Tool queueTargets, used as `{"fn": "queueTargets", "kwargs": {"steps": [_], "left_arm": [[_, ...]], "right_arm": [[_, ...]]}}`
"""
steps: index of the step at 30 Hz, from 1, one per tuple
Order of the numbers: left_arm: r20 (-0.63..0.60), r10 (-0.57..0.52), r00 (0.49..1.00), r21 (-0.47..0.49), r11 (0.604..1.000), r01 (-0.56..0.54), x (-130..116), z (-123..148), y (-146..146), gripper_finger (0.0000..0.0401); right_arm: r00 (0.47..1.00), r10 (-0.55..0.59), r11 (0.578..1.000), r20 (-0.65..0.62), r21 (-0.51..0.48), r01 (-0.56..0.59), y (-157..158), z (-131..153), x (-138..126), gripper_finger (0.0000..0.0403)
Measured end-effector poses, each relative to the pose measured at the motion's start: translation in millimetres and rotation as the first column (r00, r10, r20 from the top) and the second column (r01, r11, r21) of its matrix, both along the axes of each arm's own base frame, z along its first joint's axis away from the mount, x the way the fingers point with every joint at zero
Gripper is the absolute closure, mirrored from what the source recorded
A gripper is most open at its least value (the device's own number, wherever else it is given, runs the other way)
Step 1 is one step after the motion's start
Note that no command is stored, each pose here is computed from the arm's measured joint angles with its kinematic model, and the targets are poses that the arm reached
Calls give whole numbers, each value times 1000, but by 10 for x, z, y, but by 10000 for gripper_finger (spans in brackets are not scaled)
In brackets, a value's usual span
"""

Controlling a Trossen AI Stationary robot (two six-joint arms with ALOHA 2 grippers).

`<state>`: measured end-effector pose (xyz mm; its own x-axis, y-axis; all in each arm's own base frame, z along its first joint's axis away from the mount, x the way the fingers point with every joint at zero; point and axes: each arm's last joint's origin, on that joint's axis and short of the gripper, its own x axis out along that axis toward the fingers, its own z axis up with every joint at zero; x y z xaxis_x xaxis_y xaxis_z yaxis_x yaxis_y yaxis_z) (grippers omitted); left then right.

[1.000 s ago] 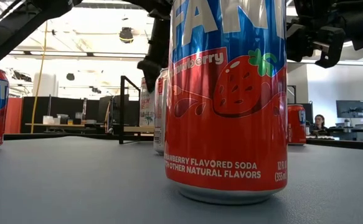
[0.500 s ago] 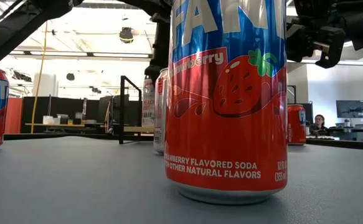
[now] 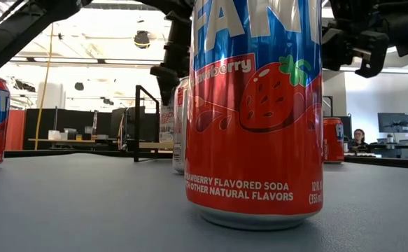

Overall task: Place canned beverage on shelf
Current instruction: Put the top white-pink soda can on the shelf

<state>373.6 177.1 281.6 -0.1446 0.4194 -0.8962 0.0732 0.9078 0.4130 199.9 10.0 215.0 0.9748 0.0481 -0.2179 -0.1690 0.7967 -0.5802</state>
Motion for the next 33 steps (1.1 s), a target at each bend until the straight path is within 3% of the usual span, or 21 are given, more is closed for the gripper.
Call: {"fn": "queueTargets", "kwargs": {"steps": [33], "left_arm": [[109, 99, 989, 6, 995, -100, -75, 4, 329, 401]], "right_arm": [[1000, 1, 1000, 0, 0, -1, 1, 0, 0, 292]]}}
